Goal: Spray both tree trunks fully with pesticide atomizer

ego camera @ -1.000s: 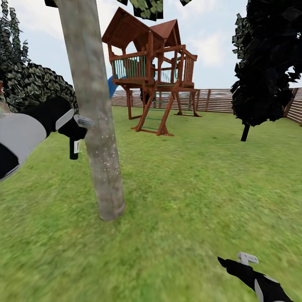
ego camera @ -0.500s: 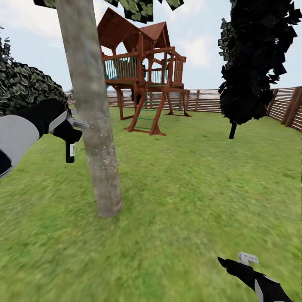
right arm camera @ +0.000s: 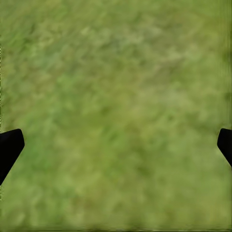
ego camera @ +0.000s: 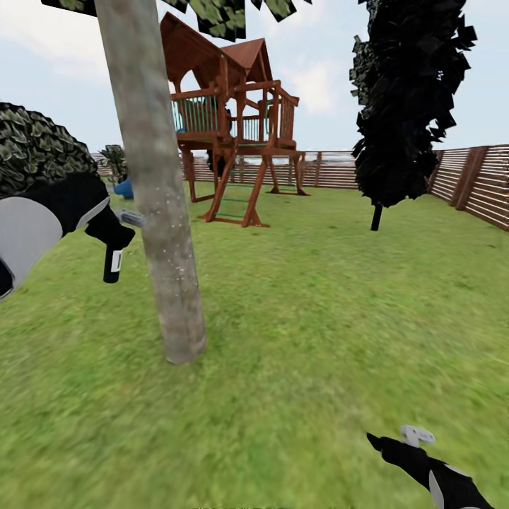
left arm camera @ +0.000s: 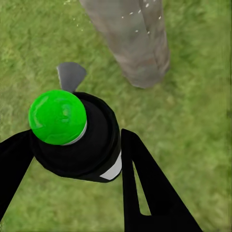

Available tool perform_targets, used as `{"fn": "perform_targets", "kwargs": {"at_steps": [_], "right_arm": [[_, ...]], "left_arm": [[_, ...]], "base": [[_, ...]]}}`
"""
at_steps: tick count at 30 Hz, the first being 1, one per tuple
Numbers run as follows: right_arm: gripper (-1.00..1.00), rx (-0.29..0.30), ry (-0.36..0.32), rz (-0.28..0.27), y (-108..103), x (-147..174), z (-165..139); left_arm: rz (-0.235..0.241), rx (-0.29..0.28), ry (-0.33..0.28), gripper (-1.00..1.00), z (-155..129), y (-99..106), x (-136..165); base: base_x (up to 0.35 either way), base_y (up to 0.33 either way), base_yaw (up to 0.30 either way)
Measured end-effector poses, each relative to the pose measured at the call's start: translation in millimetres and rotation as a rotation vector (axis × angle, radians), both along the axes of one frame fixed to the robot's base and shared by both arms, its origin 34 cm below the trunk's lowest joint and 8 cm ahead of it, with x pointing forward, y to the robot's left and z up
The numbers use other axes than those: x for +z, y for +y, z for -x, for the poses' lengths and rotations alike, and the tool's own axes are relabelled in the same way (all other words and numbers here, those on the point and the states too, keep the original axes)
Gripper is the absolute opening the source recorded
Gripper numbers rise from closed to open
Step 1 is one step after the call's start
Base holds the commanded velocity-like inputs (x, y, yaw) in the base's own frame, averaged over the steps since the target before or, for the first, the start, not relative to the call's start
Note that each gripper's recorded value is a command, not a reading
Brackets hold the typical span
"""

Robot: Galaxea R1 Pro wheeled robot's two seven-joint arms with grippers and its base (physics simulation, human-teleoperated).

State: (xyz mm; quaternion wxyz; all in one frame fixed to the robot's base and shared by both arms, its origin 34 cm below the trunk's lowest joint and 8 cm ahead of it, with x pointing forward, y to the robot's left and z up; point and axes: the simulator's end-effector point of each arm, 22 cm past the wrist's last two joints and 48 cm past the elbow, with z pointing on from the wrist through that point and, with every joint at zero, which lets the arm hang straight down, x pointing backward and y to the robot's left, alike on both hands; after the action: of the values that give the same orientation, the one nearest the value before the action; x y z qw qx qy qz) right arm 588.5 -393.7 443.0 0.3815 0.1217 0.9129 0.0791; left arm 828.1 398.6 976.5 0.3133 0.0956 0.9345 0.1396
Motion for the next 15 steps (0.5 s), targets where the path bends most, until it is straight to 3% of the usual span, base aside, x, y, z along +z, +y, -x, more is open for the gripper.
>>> {"fn": "perform_targets", "kwargs": {"at_steps": [8,15], "right_arm": [[1.00,0.000,0.000,-0.001,0.7,-0.3,0.1],[1.00,0.000,-0.001,0.000,0.2,0.5,-0.2]], "left_arm": [[-0.004,0.004,0.007,-1.00,1.1,3.9,-4.9],[-0.002,-0.010,0.073,-1.00,6.6,2.4,-60.7]], "base": [[-0.120,0.292,-0.010],[-0.044,0.071,-0.212]]}}
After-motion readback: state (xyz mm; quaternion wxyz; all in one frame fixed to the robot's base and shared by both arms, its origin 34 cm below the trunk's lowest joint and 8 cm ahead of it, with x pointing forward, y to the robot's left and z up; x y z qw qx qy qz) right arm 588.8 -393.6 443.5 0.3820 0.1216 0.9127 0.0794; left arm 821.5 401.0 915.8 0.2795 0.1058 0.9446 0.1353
